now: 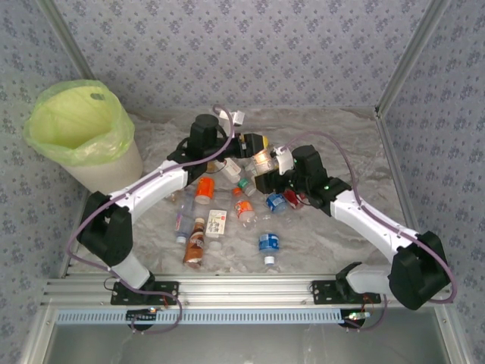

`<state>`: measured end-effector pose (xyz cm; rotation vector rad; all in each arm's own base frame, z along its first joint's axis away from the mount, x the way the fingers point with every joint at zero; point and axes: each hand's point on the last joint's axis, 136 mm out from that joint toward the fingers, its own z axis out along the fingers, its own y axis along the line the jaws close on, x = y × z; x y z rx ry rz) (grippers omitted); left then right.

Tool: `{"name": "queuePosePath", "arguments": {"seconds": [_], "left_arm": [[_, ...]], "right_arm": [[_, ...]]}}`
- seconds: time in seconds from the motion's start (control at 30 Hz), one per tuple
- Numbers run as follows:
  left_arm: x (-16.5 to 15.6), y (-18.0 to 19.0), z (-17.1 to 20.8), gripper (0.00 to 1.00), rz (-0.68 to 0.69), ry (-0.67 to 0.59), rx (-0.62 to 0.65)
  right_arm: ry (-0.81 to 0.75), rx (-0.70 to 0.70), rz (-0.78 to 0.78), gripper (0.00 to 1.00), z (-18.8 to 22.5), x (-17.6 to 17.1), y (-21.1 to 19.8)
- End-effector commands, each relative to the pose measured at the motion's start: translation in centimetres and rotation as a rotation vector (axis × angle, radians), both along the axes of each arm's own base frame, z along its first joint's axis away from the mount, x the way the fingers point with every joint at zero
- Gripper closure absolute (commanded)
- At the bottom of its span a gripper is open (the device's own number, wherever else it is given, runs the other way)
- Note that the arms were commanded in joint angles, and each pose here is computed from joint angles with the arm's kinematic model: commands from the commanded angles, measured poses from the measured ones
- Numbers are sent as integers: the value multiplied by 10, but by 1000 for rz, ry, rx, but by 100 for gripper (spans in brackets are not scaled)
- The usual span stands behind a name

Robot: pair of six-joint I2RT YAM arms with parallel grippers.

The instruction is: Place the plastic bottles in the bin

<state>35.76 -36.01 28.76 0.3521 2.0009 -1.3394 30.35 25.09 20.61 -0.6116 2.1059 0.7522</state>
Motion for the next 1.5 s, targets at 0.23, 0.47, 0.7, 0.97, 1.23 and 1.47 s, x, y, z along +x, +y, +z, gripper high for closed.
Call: {"name": "queuePosePath", "arguments": {"seconds": [0.23,0.47,0.7,0.97,1.23,1.47], "left_arm": [[4,23,13,62,76,-188,144],[22,81,53,77,190,-221,182],[30,154,116,88,429,-448,333],[40,226,189,86,703,-622,480],[57,330,235,83,1072,-597,576],[60,418,236,83,1329,-513,645]], "right_arm": [[-208,-58,-110,2,49,1,-39],[-336,-58,-406,0,86,11,-91],[-313,-13,-540,0,102,19,-106],[-325,15,-544,0,106,32,-98],[-292,-70,-496,0,96,37,-88],[-279,-93,-498,0,92,35,-90]]}}
